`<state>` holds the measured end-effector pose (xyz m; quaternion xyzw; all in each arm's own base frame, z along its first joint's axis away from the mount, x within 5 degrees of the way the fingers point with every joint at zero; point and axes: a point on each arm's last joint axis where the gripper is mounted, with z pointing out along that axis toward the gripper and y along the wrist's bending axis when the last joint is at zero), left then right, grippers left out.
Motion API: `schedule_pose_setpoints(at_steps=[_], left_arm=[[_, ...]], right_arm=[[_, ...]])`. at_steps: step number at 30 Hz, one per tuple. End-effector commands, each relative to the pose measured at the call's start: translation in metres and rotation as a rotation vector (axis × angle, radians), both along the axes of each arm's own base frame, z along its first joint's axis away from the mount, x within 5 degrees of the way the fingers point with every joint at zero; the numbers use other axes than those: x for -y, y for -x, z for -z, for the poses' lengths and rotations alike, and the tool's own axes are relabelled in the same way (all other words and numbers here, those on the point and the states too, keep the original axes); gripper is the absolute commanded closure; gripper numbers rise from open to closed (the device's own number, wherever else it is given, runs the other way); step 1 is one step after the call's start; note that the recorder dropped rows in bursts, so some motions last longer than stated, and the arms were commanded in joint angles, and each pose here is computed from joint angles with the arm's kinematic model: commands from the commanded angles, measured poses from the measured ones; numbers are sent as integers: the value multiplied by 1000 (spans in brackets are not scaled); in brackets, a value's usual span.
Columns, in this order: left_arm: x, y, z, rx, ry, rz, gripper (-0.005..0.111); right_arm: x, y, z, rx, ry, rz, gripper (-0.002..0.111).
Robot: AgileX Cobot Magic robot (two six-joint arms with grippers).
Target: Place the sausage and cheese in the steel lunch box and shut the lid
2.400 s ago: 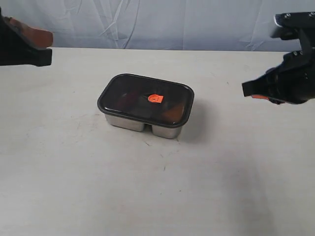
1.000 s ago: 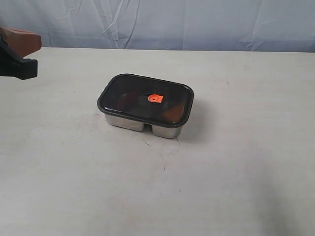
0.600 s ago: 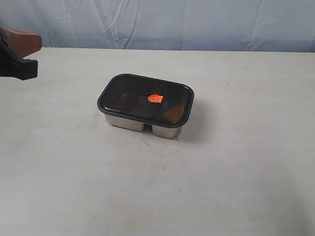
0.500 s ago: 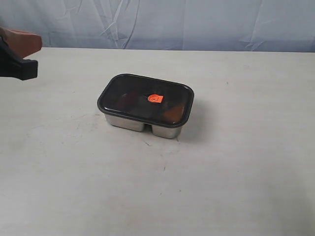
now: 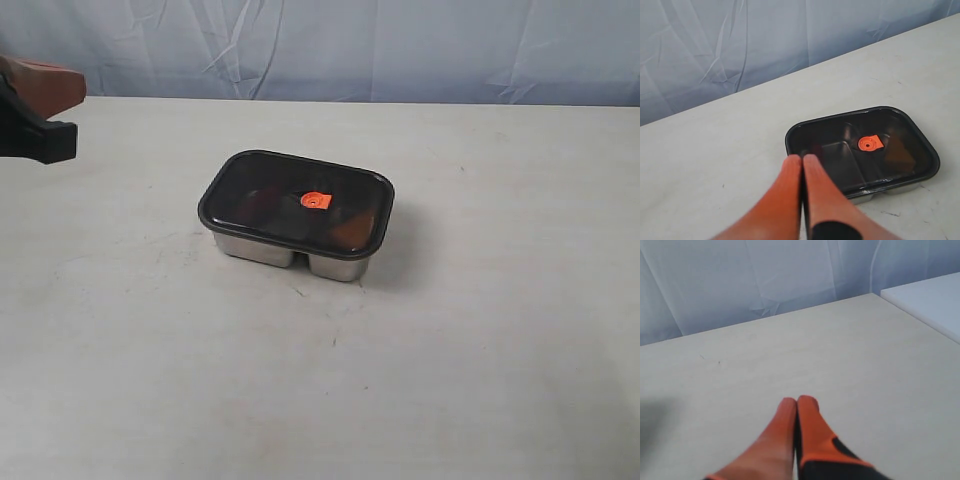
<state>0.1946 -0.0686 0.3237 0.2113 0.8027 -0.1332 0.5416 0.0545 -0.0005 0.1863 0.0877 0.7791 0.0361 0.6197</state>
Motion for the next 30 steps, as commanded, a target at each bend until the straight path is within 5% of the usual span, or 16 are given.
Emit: schedule_pose_setpoints(at_steps=[1, 17, 22, 30], left_arm=[[0, 2, -1, 6, 0, -1, 107], [0, 2, -1, 5, 2, -1, 107], [-10, 5, 5, 78, -37, -81, 107], [-30, 55, 27, 121, 75, -213, 107]], right_arm=[[1, 0, 1, 13, 8, 7, 109], [0, 0, 1, 15, -10, 6, 109], [0, 0, 1, 15, -10, 6, 109], [0, 0, 1, 15, -10, 6, 109]])
